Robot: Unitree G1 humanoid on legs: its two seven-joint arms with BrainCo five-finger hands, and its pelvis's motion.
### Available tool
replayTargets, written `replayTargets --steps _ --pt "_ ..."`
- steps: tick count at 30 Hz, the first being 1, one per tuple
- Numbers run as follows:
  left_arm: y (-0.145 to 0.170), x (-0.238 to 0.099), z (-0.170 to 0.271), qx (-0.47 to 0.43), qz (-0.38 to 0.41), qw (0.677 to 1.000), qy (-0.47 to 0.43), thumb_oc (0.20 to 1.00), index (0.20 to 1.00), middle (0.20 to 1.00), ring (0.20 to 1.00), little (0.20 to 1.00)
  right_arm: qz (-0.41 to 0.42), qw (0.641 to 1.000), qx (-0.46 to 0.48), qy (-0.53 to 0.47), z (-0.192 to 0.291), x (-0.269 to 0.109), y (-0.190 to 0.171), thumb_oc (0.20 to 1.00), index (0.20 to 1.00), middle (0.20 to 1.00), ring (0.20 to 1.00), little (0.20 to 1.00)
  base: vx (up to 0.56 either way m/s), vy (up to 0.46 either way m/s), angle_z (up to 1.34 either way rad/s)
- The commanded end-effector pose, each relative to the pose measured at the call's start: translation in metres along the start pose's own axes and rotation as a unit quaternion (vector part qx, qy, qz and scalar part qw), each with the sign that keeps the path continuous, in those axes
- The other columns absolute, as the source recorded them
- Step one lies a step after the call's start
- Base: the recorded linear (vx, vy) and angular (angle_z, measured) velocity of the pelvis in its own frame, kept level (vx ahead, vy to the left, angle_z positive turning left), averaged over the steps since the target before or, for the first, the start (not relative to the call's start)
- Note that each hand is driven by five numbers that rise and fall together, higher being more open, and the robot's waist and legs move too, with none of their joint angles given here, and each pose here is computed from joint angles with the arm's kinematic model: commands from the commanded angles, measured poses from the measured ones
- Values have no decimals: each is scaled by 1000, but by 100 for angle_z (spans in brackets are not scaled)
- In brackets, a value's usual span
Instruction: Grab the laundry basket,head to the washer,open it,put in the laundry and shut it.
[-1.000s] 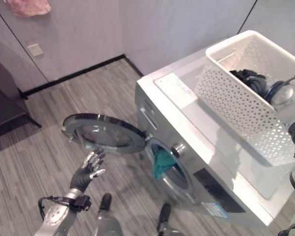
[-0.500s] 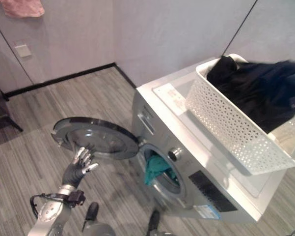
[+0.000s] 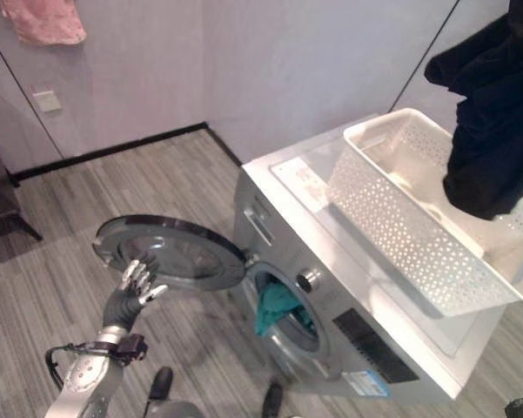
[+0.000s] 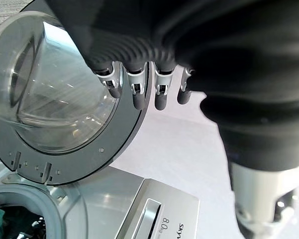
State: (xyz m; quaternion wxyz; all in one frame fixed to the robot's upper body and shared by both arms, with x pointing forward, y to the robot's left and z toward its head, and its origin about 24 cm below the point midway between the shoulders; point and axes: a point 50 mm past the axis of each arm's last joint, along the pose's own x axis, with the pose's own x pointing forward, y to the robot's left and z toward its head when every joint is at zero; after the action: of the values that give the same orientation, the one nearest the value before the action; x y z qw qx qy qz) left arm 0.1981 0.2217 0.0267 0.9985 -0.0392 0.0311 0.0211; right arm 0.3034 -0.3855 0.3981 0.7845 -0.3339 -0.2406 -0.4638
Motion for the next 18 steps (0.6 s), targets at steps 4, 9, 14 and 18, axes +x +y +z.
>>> replayTargets --steps 4,9,14,18 --pt "-9 11 28 52 -46 995 -66 1000 1000 1000 1000 1000 -148 983 35 -101 50 17 -68 200 200 200 200 200 0 0 0" --pt "-11 14 29 56 -46 995 -71 1000 1000 1000 1000 1000 -165 978 51 -116 56 17 -76 200 200 200 200 200 -16 52 -1" --pt "-13 17 33 61 -48 994 -83 1000 1000 1000 1000 1000 -165 972 75 -151 74 16 -83 200 200 200 200 200 -45 145 -10" --pt "-17 22 37 70 -54 992 -94 1000 1000 1000 1000 1000 -156 969 85 -171 81 13 -82 200 200 200 200 200 -47 142 -17"
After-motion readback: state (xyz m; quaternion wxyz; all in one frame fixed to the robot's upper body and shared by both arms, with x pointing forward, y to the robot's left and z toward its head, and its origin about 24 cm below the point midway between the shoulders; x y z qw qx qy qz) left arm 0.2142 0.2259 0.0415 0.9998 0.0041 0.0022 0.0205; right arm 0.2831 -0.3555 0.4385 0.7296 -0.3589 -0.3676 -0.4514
